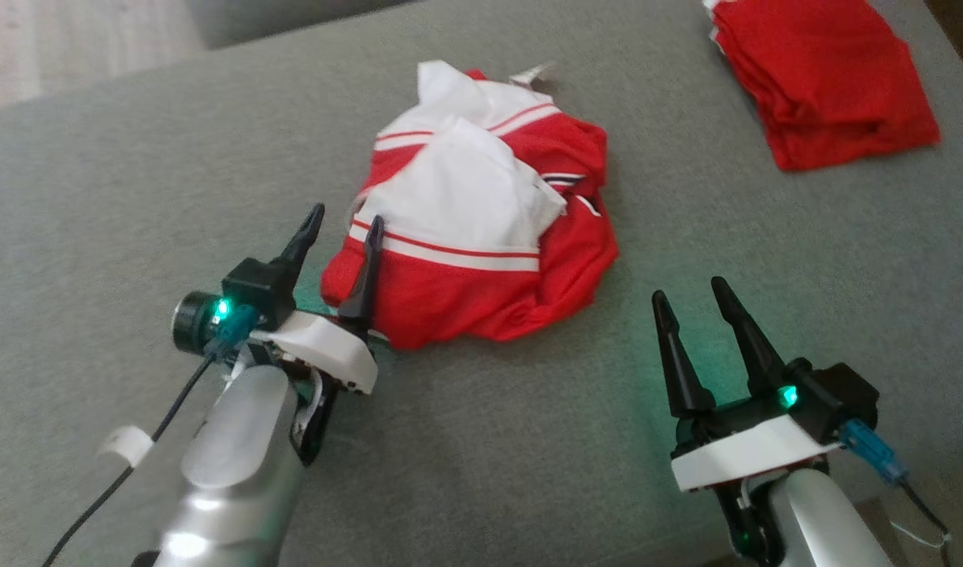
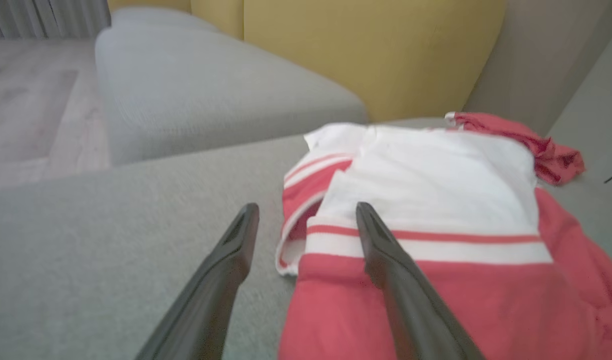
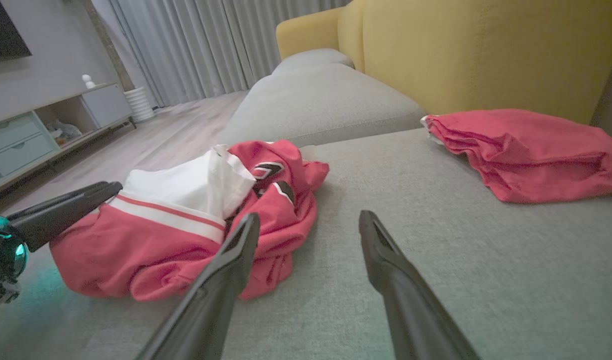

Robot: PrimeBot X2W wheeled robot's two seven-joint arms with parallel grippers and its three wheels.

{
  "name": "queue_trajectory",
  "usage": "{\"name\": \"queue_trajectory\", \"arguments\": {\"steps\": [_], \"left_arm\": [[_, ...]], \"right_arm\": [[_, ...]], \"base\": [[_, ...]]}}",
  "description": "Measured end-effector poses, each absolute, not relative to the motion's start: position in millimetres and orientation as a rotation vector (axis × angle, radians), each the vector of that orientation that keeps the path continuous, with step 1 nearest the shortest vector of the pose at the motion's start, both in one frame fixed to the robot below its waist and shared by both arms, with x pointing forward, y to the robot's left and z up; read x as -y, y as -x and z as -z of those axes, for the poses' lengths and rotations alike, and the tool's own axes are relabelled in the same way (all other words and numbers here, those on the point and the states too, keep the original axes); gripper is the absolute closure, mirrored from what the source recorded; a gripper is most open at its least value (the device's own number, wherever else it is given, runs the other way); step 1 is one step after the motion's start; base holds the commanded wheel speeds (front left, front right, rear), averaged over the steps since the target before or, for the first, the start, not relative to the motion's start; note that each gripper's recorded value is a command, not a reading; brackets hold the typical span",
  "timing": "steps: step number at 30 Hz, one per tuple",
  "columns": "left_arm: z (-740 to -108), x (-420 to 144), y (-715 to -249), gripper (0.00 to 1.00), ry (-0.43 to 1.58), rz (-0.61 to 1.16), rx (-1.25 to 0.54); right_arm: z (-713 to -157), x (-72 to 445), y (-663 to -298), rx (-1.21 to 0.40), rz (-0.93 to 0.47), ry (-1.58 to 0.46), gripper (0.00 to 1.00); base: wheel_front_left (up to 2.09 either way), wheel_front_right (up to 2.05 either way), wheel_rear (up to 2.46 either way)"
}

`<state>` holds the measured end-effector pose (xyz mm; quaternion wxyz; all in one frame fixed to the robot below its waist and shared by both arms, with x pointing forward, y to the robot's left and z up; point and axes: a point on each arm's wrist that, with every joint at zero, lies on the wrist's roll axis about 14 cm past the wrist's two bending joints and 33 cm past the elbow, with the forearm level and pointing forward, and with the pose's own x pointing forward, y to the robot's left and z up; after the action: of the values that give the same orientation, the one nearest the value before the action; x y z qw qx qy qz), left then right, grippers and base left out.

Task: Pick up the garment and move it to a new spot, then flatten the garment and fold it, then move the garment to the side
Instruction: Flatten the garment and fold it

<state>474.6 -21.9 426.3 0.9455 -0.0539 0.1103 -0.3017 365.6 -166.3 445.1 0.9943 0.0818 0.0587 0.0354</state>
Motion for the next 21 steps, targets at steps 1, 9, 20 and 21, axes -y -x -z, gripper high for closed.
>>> {"name": "queue_trajectory", "arguments": {"steps": [1, 9, 20, 21], "left_arm": [[-426.3, 21.9, -474.6, 0.00, 0.110, 0.615, -0.225], [-403.9, 76.1, -436.9, 1.00, 0.235, 0.850, -0.369], [-496.0, 108.2, -436.5, 1.00, 0.195, 1.046, -0.087], [-499.7, 108.8, -437.1, 1.00, 0.178, 1.048, -0.073]], "right_arm": [[-445.1, 166.3, -365.6, -0.118, -0.071, -0.164, 0.00], [-433.6, 183.7, -362.6, -0.154, -0.010, -0.171, 0.00], [-457.1, 183.4, -354.4, -0.084, -0.009, -0.192, 0.00], [-458.7, 184.8, -352.0, -0.079, -0.004, -0.192, 0.00]], "base": [[0.00, 0.00, 0.00], [0.00, 0.00, 0.00], [0.00, 0.00, 0.00], [0.00, 0.00, 0.00]]}}
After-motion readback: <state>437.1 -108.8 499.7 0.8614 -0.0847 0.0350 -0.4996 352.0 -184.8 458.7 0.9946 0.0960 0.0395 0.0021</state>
